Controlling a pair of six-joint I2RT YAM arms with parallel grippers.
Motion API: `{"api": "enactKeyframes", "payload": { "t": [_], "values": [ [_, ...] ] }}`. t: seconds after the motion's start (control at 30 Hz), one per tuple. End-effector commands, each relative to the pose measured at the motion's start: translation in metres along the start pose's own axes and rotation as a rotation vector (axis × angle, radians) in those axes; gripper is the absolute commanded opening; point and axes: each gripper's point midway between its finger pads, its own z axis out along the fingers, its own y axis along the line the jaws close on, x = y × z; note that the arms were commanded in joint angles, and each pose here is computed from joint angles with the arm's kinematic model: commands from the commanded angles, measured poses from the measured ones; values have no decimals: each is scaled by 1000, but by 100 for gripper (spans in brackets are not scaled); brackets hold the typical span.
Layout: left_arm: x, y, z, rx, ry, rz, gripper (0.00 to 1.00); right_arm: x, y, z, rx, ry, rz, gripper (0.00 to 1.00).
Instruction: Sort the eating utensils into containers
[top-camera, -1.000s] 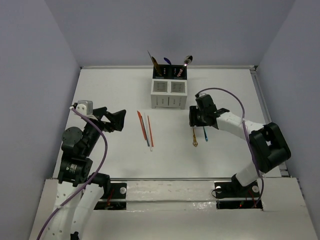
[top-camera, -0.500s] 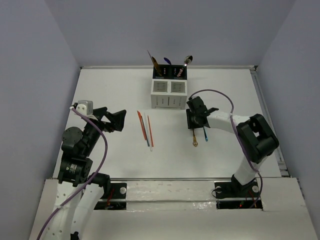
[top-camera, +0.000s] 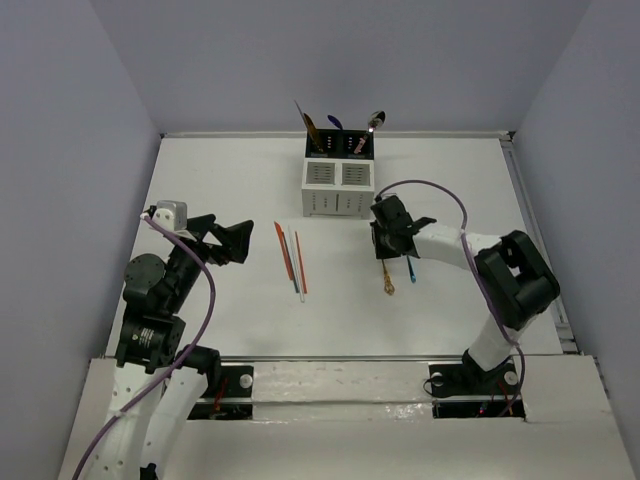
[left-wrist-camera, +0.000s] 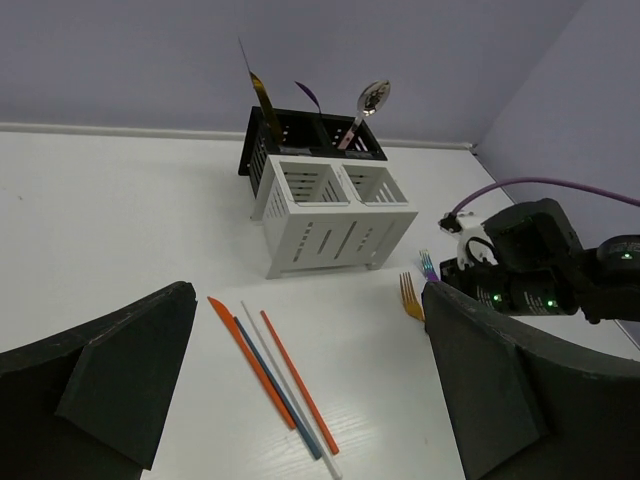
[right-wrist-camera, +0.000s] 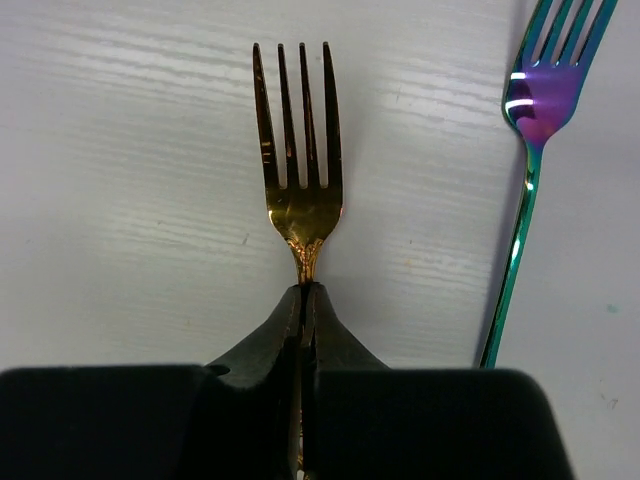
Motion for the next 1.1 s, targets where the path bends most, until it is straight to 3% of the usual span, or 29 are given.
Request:
{"api": "enactKeyframes", "payload": {
  "t": [0.0, 0.27, 0.4, 0.6, 0.8, 1.07],
  "values": [
    [-7, -6, 0, 30, -32, 8, 99, -43, 22, -56, -139, -177, 41, 0],
    [-8, -7, 0, 33, -36, 7, 99, -119, 50, -142, -366, -493, 76, 0],
    [-7, -6, 0, 31, -33, 8, 99, -162, 52, -162, -354, -623, 88, 0],
    [-6, -5, 1, 27, -28, 7, 99, -255, 61, -195, -335, -946, 79, 0],
    [-4, -6, 2, 30, -18, 6, 99, -321, 61, -188, -222, -1108, 55, 0],
    [-4, -8, 3, 34, -15, 11, 99, -360, 59, -146, -174, -1109, 35, 0]
  ]
}}
